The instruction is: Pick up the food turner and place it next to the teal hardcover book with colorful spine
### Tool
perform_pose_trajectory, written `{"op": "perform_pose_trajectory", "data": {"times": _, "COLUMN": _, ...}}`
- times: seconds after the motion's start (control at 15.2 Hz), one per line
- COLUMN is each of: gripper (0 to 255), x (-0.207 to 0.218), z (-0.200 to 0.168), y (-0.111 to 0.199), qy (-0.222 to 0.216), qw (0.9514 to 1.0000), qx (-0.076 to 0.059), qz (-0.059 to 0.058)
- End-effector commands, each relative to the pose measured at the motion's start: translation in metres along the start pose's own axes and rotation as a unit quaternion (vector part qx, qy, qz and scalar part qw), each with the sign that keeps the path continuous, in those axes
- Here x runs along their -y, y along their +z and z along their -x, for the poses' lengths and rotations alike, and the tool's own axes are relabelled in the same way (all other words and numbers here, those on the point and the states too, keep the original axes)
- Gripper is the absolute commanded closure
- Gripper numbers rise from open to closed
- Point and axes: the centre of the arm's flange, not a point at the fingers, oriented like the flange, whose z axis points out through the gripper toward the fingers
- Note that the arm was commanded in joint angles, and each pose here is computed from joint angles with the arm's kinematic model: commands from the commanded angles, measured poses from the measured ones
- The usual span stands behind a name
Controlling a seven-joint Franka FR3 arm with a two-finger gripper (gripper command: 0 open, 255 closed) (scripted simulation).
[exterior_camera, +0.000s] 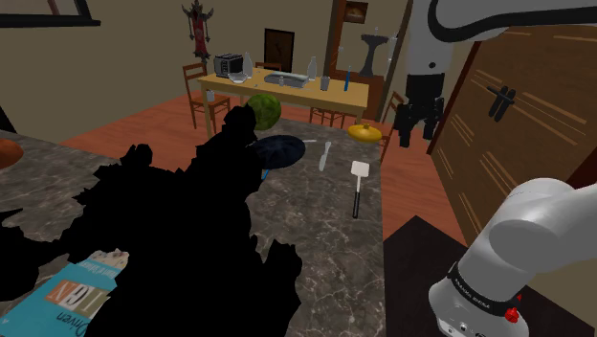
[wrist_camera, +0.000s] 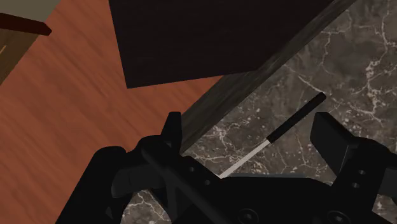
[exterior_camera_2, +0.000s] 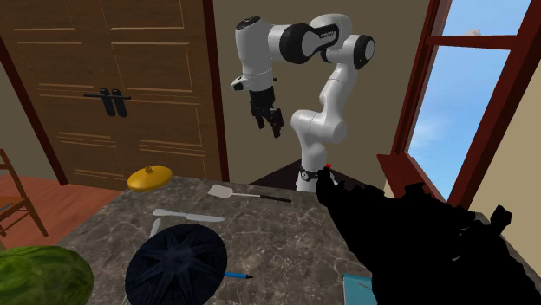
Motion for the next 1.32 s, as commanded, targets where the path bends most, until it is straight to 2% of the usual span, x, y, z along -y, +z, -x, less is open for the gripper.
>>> {"op": "perform_pose_trajectory", "data": {"times": 0.0, "gripper": 0, "x": 0.000, "z": 0.000, "y": 0.000, "qy": 0.000, "qw": 1.0000, "qx": 0.000, "qz": 0.000}}
{"op": "perform_pose_trajectory", "data": {"times": 0.2, "gripper": 0, "x": 0.011, "z": -0.019, "y": 0.028, "qy": 0.084, "qw": 0.9963, "qx": -0.014, "qz": -0.016}}
{"op": "perform_pose_trajectory", "data": {"times": 0.33, "gripper": 0, "x": 0.017, "z": -0.033, "y": 0.046, "qy": 0.139, "qw": 0.9896, "qx": -0.023, "qz": -0.026}}
{"op": "perform_pose_trajectory", "data": {"times": 0.46, "gripper": 0, "x": 0.022, "z": -0.048, "y": 0.063, "qy": 0.194, "qw": 0.9797, "qx": -0.032, "qz": -0.036}}
{"op": "perform_pose_trajectory", "data": {"times": 0.66, "gripper": 0, "x": 0.026, "z": -0.072, "y": 0.089, "qy": 0.276, "qw": 0.9588, "qx": -0.045, "qz": -0.052}}
{"op": "perform_pose_trajectory", "data": {"times": 0.79, "gripper": 0, "x": 0.027, "z": -0.089, "y": 0.105, "qy": 0.329, "qw": 0.9408, "qx": -0.054, "qz": -0.062}}
{"op": "perform_pose_trajectory", "data": {"times": 0.92, "gripper": 0, "x": 0.027, "z": -0.106, "y": 0.122, "qy": 0.381, "qw": 0.9197, "qx": -0.063, "qz": -0.071}}
{"op": "perform_pose_trajectory", "data": {"times": 0.99, "gripper": 0, "x": 0.026, "z": -0.111, "y": 0.126, "qy": 0.396, "qw": 0.9131, "qx": -0.065, "qz": -0.074}}
{"op": "perform_pose_trajectory", "data": {"times": 1.25, "gripper": 0, "x": 0.028, "z": -0.115, "y": 0.147, "qy": 0.396, "qw": 0.9131, "qx": -0.065, "qz": -0.074}}
